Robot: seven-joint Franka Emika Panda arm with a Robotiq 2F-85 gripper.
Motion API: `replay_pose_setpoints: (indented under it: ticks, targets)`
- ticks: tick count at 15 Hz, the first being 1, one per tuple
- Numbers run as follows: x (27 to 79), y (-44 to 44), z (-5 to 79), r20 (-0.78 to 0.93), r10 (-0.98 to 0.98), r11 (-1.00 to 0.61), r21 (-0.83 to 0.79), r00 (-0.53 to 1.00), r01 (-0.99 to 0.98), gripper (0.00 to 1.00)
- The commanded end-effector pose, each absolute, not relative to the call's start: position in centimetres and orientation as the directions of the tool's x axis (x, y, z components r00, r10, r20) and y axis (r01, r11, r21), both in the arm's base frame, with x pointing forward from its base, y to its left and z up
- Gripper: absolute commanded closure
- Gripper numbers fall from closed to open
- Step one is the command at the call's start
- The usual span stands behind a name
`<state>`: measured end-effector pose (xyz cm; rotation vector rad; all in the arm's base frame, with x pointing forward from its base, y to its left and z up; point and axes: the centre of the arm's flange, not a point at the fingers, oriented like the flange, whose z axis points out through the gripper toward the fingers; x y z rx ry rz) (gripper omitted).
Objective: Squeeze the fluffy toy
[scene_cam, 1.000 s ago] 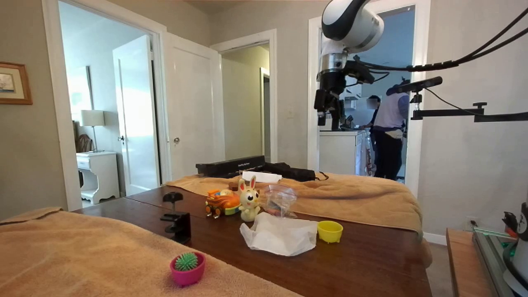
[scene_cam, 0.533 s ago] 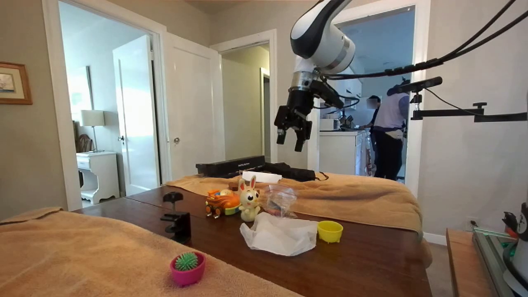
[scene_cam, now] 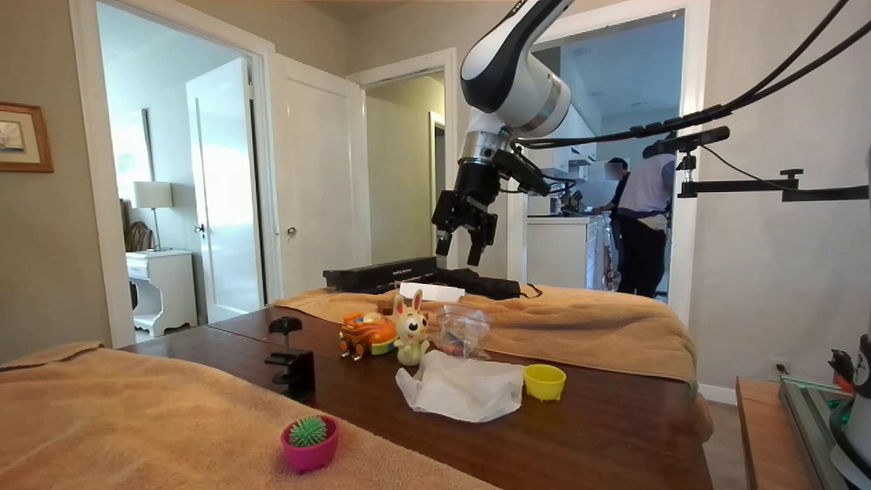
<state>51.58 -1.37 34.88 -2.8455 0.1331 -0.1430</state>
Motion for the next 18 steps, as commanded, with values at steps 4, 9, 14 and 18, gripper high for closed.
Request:
replay_pose_setpoints:
  ticks: [4, 9, 14, 18]
  targets:
    - [52.7, -1.4, 34.7, 0.089, -0.147, -0.952, -0.284, 0.985, -0.116, 0.0]
    - [55.8, 1.3, 33.4, 0.099, -0.148, -0.96, -0.252, 0.984, -0.119, 0.0]
    - [58.8, 4.2, 32.2, 0.095, -0.133, -0.973, -0.201, 0.987, -0.112, 0.0]
    - [60.5, 5.6, 30.9, 0.081, -0.113, -0.987, -0.122, 0.99, -0.103, 0.0]
